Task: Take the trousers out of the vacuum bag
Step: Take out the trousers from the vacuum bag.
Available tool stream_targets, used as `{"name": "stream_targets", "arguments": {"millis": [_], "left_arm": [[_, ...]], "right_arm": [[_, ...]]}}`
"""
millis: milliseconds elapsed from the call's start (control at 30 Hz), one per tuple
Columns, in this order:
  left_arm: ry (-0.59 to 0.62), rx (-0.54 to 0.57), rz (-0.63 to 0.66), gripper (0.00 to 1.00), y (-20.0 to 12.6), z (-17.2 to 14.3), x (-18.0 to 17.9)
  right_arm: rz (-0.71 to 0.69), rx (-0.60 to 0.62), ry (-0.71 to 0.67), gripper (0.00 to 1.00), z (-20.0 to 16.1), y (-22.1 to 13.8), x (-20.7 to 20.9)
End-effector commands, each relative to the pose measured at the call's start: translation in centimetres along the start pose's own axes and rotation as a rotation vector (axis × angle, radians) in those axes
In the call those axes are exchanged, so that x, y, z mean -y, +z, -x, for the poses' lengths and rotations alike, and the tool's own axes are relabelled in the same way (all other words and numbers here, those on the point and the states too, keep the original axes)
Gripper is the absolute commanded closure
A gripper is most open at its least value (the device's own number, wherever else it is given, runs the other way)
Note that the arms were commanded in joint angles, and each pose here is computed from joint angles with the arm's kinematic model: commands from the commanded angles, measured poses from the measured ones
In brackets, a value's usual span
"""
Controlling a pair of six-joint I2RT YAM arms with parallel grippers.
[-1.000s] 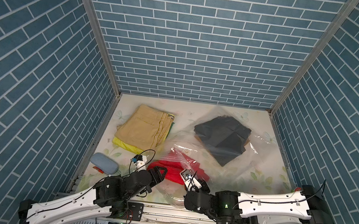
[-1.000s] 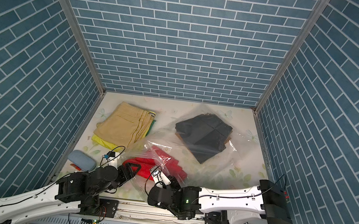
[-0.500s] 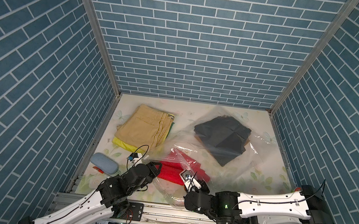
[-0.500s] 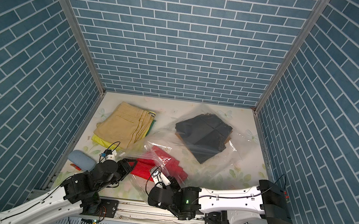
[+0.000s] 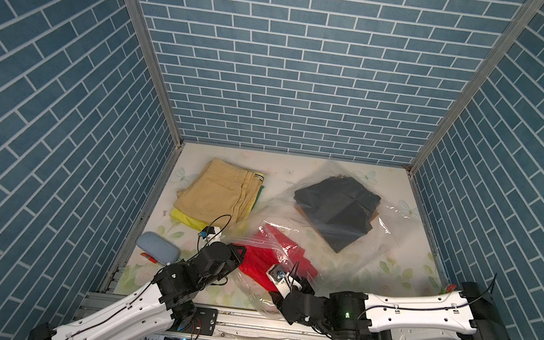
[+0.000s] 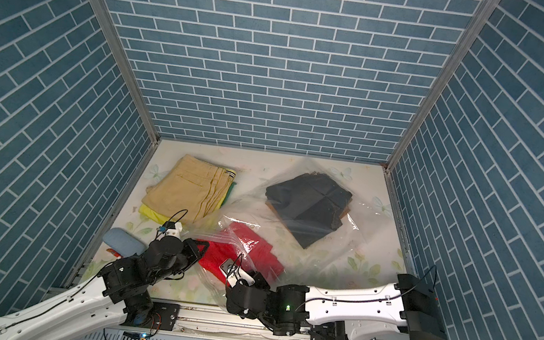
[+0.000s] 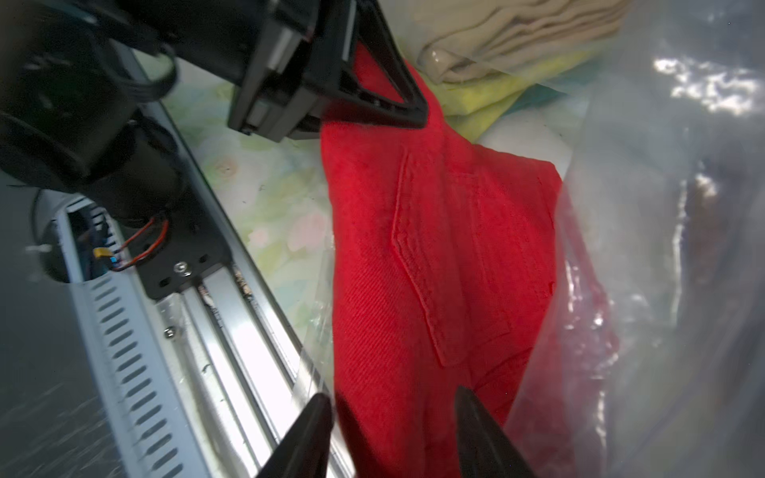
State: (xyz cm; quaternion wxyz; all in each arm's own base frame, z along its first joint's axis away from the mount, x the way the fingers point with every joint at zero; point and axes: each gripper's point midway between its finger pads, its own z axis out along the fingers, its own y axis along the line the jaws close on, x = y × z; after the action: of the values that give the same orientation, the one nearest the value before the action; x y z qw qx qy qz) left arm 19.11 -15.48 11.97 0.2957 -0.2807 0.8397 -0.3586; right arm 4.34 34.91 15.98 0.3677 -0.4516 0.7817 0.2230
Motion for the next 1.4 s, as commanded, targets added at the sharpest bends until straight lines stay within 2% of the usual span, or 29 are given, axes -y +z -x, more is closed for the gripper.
{"name": "stream_targets", "arguments": {"millis": [0, 167, 300, 400, 500, 700, 1200, 1367], "left_arm": [[0.005, 0.034, -0.046, 1.00, -0.6, 1.1, 2.3], [0.011, 0.040, -0.045, 1.00, -0.7, 1.4, 2.9], [0.014, 0.043, -0.046, 1.00, -0.8, 1.4, 3.0], [0.018, 0.042, -0.046, 1.00, -0.9, 1.5, 3.1], [0.021, 0.043, -0.048, 1.00, -1.1, 1.6, 3.2], [0.023, 0.040, -0.056, 1.00, -1.1, 1.5, 3.2], [0.026, 0.035, -0.062, 1.00, -0.8, 1.4, 3.3], [0.023, 0.035, -0.068, 1.00, -0.8, 1.4, 3.5]], "right_arm": [[0.131, 0.023, -0.019, 0.42, 1.5, -2.2, -2.0], [0.172, 0.056, -0.020, 0.38, 4.2, -3.6, -3.2], [0.149, 0.056, -0.032, 0.38, 5.5, -1.9, -4.5], [0.109, 0.030, -0.050, 0.38, 5.2, 0.2, -5.0], [0.069, 0.002, -0.060, 0.38, 4.3, 1.9, -5.1], [-0.125, -0.077, -0.075, 0.37, 1.5, 3.5, -2.0], [-0.210, -0.238, -0.048, 0.35, -5.0, 4.5, 0.2], [-0.244, -0.249, 0.036, 0.35, -5.8, 5.8, -0.2]]}}
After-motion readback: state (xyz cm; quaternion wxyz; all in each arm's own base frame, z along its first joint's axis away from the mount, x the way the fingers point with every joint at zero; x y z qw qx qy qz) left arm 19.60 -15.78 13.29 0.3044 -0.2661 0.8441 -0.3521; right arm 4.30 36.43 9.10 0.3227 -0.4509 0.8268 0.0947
